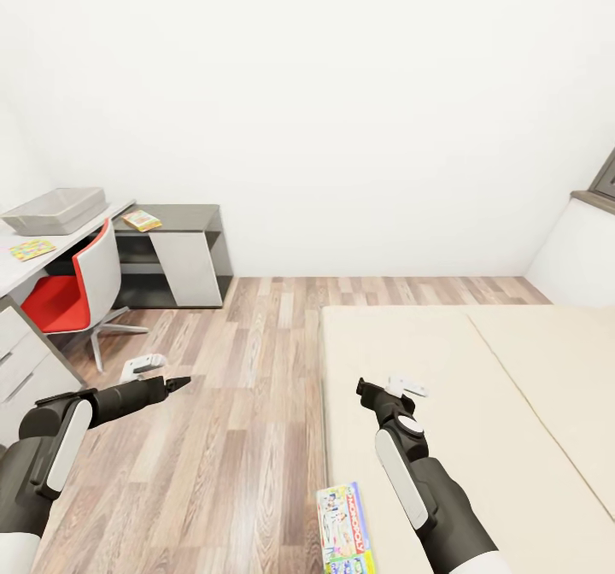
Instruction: Put all the toys in the child's room - the three board games (two on the bed and one on the table), the two jigsaw puzzles on the table, and the tennis ball on the table - inside the toy box on the table in the child's room.
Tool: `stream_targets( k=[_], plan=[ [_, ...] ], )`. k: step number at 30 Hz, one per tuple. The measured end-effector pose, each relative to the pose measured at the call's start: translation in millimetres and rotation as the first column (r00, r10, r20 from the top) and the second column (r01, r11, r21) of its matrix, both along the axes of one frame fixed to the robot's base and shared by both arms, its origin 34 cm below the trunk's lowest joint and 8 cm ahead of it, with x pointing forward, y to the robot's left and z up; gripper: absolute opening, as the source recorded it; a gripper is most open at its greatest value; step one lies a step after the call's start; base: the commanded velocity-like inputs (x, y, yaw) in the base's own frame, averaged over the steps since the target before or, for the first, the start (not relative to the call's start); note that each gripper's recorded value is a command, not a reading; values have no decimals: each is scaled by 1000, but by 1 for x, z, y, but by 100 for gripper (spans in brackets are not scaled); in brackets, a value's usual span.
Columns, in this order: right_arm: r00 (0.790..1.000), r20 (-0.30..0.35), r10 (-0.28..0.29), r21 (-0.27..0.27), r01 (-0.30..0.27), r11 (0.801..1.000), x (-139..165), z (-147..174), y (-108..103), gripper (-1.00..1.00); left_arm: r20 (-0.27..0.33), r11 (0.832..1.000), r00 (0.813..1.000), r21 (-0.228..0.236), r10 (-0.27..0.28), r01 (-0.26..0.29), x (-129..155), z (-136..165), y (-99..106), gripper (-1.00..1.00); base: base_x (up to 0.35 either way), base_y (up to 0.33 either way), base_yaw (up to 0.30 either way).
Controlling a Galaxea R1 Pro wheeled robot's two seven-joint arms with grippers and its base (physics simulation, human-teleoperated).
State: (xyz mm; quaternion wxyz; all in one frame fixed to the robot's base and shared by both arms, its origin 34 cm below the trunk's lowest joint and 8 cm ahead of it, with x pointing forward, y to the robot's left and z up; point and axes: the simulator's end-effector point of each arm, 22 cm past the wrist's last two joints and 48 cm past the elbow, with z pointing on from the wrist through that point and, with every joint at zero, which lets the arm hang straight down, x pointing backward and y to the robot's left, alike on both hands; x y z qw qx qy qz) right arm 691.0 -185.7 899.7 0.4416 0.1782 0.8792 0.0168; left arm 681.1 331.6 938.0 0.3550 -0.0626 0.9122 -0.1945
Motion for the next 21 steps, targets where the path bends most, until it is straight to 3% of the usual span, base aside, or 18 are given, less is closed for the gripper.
stream_targets(
  k=[7,21],
  plan=[
    [1000,0,0,-2,0,1000,0,0,0,100,0,1000,1000,0,0,0,0,0,0,100,0,135,0],
    [1000,1,-1,-10,1,1000,0,0,-1,100,0,1000,1000,0,0,0,0,0,0,100,0,36,0]
  ],
)
